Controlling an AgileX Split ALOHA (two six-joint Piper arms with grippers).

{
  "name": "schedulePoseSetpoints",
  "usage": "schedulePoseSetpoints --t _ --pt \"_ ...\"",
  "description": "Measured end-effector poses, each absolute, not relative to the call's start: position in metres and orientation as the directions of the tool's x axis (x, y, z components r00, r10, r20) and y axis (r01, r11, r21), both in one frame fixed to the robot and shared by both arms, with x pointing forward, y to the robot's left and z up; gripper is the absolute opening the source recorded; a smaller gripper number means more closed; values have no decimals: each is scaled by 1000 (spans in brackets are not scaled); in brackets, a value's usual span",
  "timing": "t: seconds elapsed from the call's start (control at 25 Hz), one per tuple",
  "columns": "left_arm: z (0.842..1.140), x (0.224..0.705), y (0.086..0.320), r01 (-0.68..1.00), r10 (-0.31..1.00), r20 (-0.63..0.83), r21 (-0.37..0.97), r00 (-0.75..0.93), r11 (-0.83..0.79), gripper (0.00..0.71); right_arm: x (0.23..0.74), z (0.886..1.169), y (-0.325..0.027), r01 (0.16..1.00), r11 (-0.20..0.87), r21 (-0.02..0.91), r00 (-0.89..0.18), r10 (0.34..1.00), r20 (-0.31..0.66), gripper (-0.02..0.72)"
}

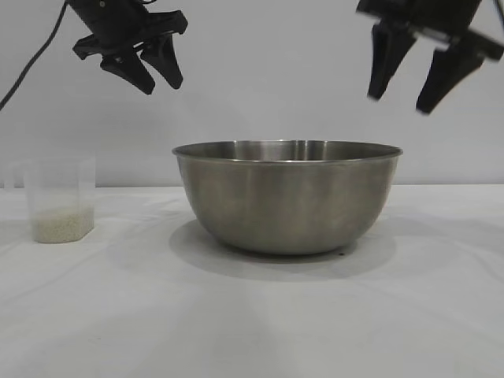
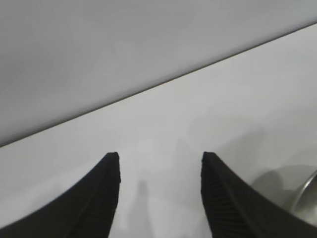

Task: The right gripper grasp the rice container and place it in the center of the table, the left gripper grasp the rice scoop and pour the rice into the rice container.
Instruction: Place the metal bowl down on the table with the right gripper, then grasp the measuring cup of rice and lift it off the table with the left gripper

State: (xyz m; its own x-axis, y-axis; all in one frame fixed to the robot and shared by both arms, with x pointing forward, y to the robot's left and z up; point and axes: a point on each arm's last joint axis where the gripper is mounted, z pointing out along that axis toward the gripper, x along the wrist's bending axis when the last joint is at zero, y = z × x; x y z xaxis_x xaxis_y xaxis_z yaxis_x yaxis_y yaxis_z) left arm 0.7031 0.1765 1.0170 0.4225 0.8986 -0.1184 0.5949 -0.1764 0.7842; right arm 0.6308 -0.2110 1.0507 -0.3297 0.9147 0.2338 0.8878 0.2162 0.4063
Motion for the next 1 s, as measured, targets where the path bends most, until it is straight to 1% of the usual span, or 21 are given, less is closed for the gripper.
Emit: schedulePoseSetpoints --t 0.08,0.16,0.24,0.32,0.36,0.44,0.52,0.6,0.8,0.92,1.0 --pt "1017 703 176 595 899 -118 784 423 -176 321 620 1069 -215 852 241 465 -364 911 195 422" --pt "1017 703 176 595 899 -118 784 423 -176 321 607 1068 -219 828 243 505 -371 913 169 422" --pt "1017 703 176 598 899 -123 783 420 -172 321 589 1053 -224 821 231 522 -355 923 149 422" --pt "1017 703 176 600 900 -127 782 417 -167 321 563 1025 -230 836 213 506 -323 936 138 422" --pt "1017 703 176 601 900 -128 782 416 -166 321 547 1015 -234 833 202 515 -307 943 127 422" --pt "1017 703 177 600 900 -126 782 416 -168 321 518 1013 -242 795 177 580 -283 954 97 422" --pt "1017 703 177 600 900 -124 782 417 -170 321 487 1029 -248 723 164 671 -280 958 68 422" --pt "1017 703 177 600 900 -124 782 417 -170 321 460 1044 -252 662 162 732 -289 956 49 422" --pt "1017 703 177 599 900 -120 781 419 -175 321 396 1078 -260 548 169 819 -331 943 26 422" --pt "1017 703 177 598 900 -116 781 420 -178 321 366 1077 -262 556 194 808 -364 931 27 422" --pt "1017 703 177 598 900 -115 781 421 -180 321 351 1073 -262 578 207 789 -381 924 36 422"
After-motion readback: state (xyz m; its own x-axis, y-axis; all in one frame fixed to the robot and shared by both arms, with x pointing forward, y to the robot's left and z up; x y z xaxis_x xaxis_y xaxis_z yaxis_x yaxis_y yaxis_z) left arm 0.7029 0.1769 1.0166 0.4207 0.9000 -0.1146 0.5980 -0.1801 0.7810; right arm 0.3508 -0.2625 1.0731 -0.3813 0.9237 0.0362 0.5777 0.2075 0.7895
